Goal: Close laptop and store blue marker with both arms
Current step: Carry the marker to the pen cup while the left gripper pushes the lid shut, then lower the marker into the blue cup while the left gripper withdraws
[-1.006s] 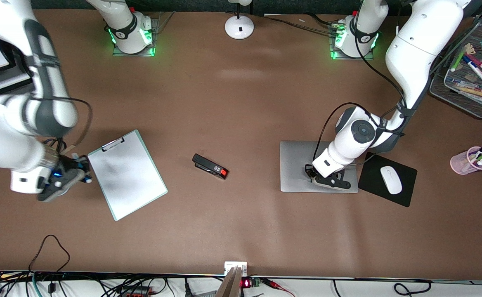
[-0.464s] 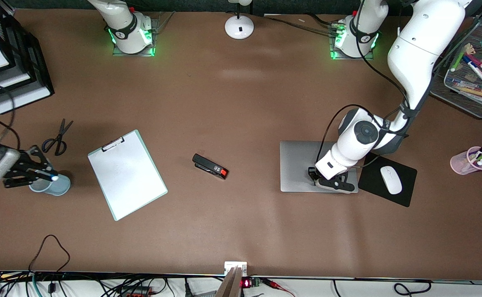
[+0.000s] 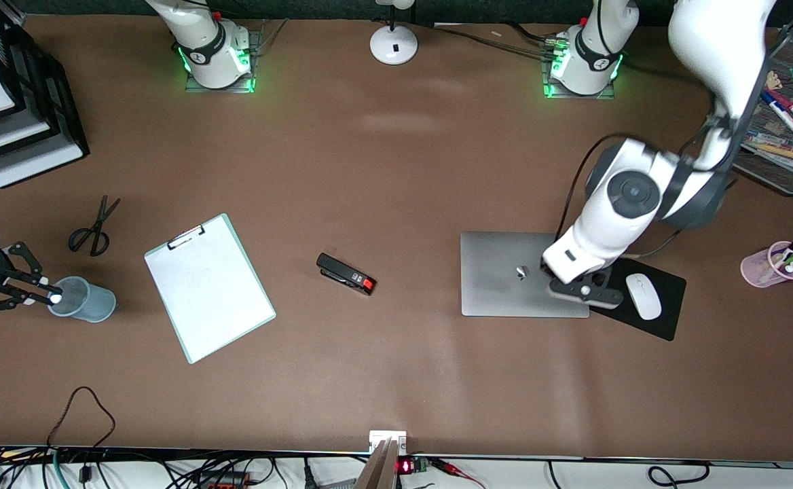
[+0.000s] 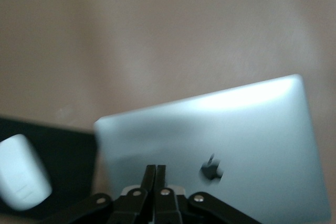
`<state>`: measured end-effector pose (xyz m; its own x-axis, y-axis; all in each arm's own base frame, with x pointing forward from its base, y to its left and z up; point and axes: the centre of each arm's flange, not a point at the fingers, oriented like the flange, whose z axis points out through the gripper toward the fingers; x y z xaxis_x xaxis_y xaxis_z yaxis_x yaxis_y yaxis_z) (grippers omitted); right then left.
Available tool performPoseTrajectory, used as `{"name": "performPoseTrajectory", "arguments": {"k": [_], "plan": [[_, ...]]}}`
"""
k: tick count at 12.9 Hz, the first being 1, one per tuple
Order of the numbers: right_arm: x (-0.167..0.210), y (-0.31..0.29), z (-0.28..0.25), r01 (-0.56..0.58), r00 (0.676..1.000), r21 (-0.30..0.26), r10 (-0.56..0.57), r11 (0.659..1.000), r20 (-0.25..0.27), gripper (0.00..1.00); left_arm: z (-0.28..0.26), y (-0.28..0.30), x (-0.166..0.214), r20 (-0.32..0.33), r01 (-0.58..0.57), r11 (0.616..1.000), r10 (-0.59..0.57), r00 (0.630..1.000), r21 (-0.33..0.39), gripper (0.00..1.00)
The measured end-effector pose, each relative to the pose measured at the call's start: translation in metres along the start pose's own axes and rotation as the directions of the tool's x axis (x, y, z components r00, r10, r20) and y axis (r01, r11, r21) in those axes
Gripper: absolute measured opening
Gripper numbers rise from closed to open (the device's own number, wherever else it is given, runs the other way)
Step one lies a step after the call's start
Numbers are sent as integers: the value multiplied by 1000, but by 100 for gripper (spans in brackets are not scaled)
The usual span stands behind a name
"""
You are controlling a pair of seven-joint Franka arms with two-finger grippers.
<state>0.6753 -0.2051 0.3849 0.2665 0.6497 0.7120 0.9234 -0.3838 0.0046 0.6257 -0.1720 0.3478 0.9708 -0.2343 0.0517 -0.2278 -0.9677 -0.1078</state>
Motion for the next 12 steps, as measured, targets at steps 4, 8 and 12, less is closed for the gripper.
{"name": "performPoseTrajectory", "arguments": {"k": [4, 8, 12], "plan": [[-60, 2, 6, 92, 989, 20, -89, 996, -115, 17, -66, -20, -13, 60, -38, 999, 36, 998, 33, 52], [-78, 1, -1, 176, 970, 39, -167, 984, -177, 17, -141, -50, -25, 180, 6, 997, -19, 983, 73, 95], [-110, 0, 5, 205, 952, 42, -190, 978, -240, 17, -201, -83, -31, 210, 60, 997, -50, 976, -41, 100]]}}
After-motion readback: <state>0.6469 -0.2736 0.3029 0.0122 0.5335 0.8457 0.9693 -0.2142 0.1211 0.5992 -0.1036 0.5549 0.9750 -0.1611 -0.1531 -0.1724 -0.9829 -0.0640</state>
